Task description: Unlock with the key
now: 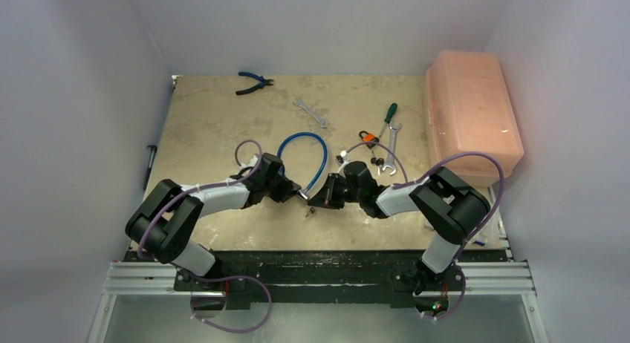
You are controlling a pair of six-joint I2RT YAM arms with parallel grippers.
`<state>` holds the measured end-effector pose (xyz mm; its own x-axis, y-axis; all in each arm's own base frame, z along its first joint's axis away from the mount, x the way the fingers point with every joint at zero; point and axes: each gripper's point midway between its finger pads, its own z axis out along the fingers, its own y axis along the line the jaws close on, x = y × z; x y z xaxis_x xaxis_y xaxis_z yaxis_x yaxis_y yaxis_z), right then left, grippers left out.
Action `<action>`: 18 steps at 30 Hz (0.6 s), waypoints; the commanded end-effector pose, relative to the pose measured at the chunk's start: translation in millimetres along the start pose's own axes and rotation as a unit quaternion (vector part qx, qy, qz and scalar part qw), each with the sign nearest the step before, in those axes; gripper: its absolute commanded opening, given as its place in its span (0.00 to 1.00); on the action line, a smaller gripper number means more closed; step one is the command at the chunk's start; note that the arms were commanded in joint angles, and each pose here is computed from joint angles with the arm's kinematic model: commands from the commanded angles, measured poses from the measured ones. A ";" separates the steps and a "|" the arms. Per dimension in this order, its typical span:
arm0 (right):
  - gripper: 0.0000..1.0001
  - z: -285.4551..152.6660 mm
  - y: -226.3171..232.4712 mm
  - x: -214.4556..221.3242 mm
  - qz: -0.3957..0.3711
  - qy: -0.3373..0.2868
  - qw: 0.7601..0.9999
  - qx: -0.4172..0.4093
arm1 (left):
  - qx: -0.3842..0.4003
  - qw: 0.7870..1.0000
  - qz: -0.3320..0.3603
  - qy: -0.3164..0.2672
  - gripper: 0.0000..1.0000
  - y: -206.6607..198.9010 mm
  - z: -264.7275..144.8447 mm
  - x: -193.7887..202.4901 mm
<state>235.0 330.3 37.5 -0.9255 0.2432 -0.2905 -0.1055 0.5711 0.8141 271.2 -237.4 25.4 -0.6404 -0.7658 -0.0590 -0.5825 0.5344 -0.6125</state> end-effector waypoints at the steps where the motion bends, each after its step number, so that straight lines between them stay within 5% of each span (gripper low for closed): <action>1: 0.00 9.3 32.6 -63.8 -0.038 -0.107 0.993 -0.027 | 0.006 0.993 0.021 0.117 0.00 2.8 -23.6 58.5; 18: 0.00 -12.5 76.4 -66.4 0.017 -0.092 0.984 -0.153 | 0.111 0.990 0.020 0.086 0.00 -16.0 -45.2 49.2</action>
<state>227.8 338.1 53.8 -0.9505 0.2150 -0.2245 -0.0930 0.4925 0.8653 261.1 -227.6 39.2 -0.6029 -0.7946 -0.0712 -0.5429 0.4741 -0.6931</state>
